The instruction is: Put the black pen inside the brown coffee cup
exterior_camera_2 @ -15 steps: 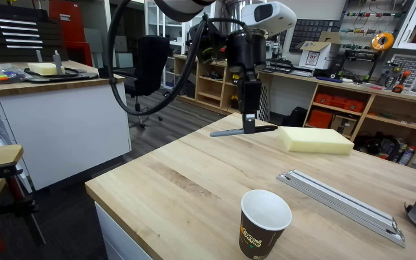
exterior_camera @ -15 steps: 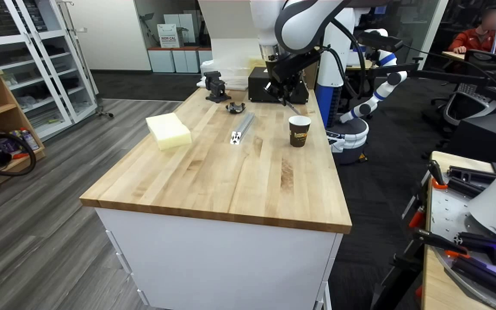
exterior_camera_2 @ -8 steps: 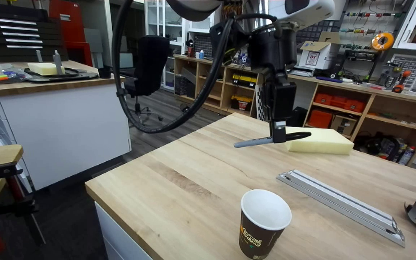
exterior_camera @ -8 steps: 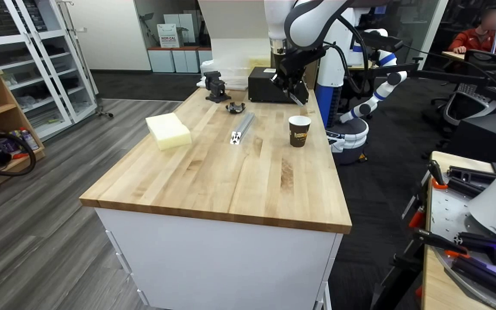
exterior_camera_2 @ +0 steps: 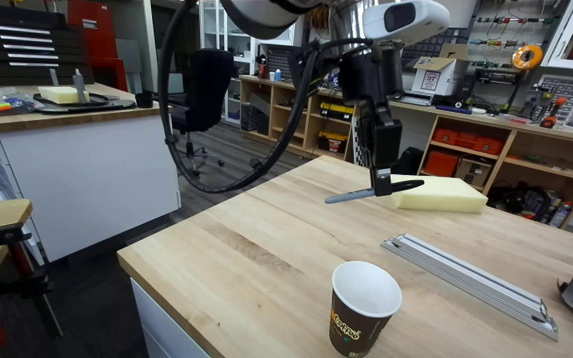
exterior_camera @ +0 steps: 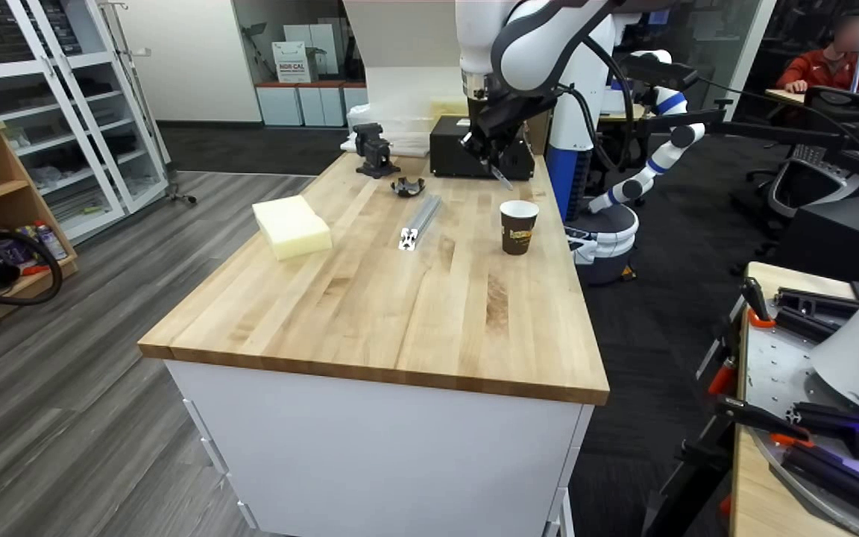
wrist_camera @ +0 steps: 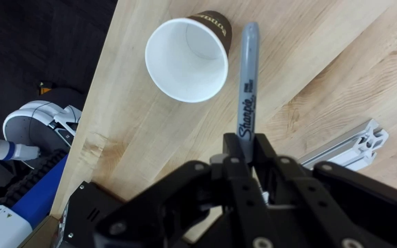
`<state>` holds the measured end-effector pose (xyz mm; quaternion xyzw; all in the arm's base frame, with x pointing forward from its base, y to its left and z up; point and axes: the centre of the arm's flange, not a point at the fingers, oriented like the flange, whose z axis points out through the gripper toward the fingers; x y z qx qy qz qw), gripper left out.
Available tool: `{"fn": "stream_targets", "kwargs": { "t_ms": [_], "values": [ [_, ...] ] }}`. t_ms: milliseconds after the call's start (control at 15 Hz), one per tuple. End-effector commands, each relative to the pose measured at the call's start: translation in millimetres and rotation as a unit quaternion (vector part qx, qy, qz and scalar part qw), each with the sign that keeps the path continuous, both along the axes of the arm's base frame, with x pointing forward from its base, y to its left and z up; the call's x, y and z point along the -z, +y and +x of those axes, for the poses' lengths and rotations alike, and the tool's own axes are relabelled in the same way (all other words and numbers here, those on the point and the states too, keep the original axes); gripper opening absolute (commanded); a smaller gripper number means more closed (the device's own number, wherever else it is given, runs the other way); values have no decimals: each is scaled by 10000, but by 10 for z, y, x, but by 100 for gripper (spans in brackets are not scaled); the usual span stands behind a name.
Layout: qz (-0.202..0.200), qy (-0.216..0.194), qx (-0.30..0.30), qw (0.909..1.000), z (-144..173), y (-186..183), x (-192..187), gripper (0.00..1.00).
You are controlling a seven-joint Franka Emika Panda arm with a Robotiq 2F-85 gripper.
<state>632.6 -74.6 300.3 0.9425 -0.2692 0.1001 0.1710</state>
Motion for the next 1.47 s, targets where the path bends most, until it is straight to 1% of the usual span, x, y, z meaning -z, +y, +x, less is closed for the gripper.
{"fn": "stream_targets", "kwargs": {
  "t_ms": [0,333,533,867,1400],
  "values": [
    [-83,-166,115,9998,-161,-26,129,3],
    [-106,-266,298,9991,-325,-263,319,3],
    [-164,-334,366,9986,-336,-421,367,3],
    [-258,-435,327,9982,-152,-516,439,3],
    [-381,-511,326,9974,20,-666,662,3]
  ]
}}
